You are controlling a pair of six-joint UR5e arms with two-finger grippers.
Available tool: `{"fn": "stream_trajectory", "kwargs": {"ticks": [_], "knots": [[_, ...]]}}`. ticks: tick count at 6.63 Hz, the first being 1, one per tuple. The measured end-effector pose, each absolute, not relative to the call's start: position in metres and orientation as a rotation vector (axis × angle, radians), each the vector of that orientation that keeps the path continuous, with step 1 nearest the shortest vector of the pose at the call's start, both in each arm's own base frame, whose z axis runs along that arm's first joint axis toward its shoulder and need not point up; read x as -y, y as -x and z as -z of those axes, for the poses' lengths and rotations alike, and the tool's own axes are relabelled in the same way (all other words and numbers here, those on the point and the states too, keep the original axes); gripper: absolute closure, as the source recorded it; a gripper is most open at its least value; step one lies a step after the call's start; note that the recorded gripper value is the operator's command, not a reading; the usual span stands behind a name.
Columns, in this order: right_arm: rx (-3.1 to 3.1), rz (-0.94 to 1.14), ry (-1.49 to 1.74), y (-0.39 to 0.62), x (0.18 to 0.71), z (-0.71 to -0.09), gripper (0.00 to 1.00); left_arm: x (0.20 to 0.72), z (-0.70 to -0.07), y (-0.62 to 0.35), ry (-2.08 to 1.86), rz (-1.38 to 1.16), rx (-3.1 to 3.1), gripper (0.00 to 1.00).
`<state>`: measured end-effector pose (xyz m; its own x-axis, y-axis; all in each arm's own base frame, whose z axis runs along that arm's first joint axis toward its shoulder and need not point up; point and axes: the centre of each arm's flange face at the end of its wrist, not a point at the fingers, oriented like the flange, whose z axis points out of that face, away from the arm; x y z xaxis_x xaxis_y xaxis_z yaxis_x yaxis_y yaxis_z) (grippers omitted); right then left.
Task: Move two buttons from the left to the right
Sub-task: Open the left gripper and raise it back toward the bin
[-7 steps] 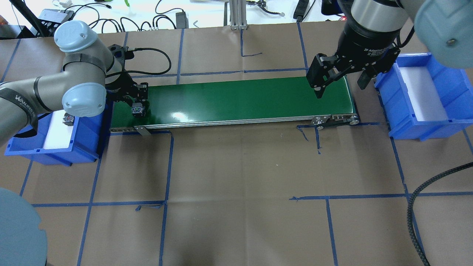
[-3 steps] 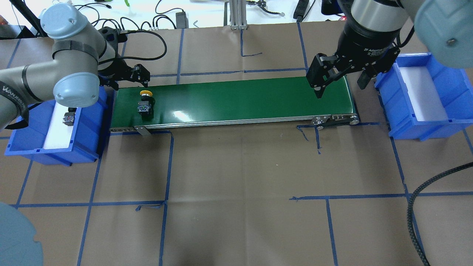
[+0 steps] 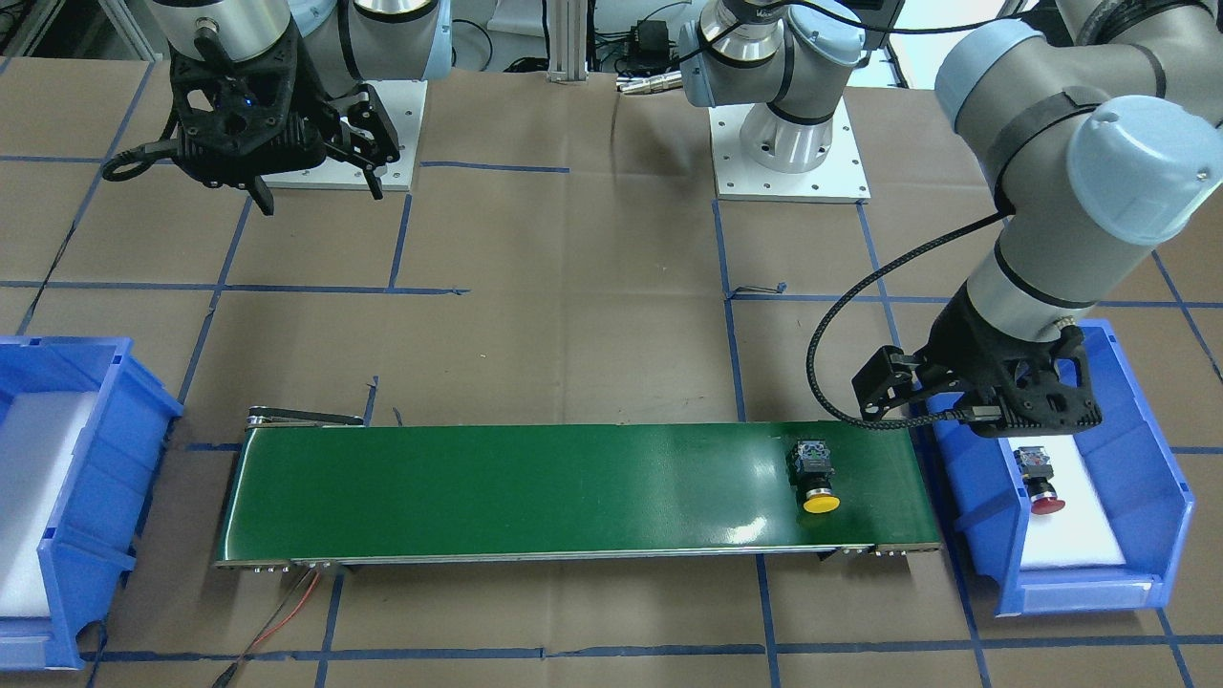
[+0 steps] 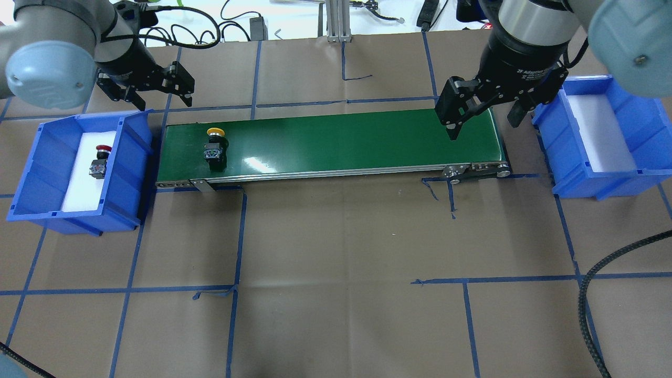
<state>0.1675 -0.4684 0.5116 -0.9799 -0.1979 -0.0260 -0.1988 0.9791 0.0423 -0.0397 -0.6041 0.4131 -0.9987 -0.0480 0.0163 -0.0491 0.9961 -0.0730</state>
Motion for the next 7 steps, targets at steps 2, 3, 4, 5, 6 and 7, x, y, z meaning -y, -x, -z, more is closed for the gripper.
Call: {"fn": "stream_trajectory", "kwargs": {"ticks": [2, 3, 4, 5, 6, 7], "knots": [[-3.104, -0.07, 0.311, -0.167, 0.468, -0.512, 0.0, 0.605, -0.429, 0.025, -0.064, -0.049, 3.132, 0.0], [-3.104, -0.07, 0.311, -0.167, 0.468, -0.512, 0.0, 0.607, -0.429, 0.006, -0.059, -0.035, 3.141, 0.0], [-3.104, -0.07, 0.311, -0.167, 0.468, -0.512, 0.0, 0.607, -0.428, -0.02, -0.048, -0.027, 3.145, 0.0], [-3.104, -0.07, 0.311, -0.167, 0.468, -0.512, 0.0, 0.606, -0.425, -0.051, -0.018, -0.022, 3.147, 0.0], [-3.104, -0.07, 0.311, -0.167, 0.468, -0.512, 0.0, 0.604, -0.421, -0.087, 0.013, -0.016, 3.148, 0.0], [-3.105, -0.07, 0.311, -0.167, 0.468, -0.512, 0.0, 0.602, -0.413, -0.128, 0.023, -0.006, 3.145, 0.0]]}}
